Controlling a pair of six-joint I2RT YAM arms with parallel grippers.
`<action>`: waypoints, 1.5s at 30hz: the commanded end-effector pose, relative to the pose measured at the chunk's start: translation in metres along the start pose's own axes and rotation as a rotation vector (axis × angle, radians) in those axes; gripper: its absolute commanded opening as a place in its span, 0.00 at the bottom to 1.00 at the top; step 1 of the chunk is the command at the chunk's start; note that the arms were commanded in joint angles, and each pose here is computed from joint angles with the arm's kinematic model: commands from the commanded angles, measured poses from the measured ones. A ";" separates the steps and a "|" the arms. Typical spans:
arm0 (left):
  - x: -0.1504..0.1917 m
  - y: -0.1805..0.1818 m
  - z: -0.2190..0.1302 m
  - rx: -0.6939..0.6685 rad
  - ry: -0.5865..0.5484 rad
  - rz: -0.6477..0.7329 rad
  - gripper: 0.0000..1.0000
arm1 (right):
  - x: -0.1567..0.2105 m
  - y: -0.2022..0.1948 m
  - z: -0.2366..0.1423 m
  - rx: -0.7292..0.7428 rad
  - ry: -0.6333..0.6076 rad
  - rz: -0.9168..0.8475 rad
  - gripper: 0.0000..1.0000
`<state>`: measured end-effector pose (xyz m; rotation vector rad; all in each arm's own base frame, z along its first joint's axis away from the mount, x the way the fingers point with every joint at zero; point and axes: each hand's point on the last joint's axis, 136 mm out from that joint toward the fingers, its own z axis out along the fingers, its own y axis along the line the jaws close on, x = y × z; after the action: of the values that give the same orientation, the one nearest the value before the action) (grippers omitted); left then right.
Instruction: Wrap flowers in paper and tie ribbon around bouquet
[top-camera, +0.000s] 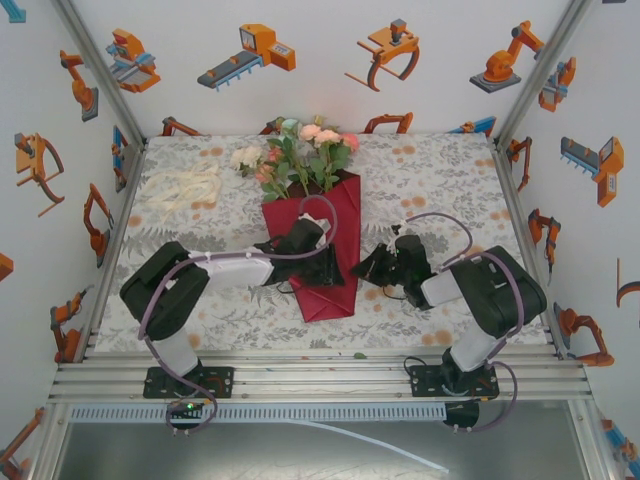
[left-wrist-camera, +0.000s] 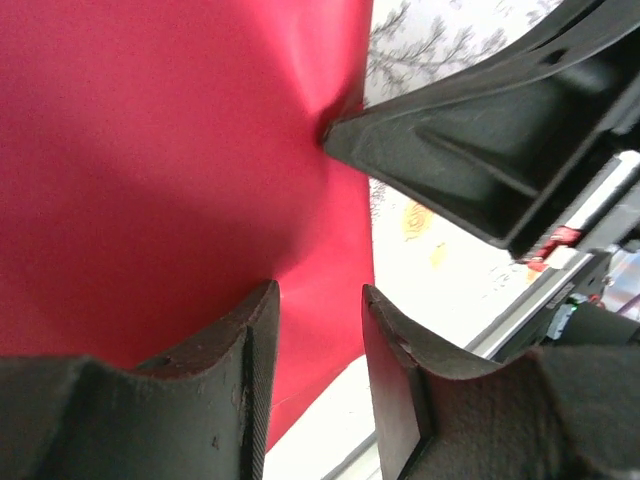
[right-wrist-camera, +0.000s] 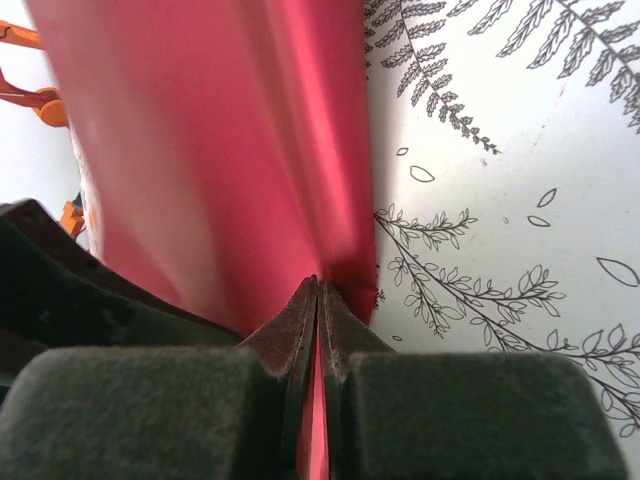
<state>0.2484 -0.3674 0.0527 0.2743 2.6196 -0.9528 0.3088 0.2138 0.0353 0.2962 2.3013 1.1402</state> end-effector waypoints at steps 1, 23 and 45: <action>0.033 0.023 0.016 -0.041 0.095 -0.025 0.39 | -0.012 0.009 0.000 -0.004 -0.038 0.008 0.10; 0.027 0.025 0.012 -0.052 0.074 -0.010 0.37 | -0.111 -0.035 0.064 0.032 -0.117 0.085 0.10; 0.023 0.023 0.002 -0.048 0.051 -0.021 0.37 | -0.219 -0.049 0.113 0.022 -0.193 0.137 0.11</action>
<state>0.2450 -0.3720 0.0497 0.2669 2.6034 -1.0144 0.5461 0.1816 0.0401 0.4798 2.1101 1.1395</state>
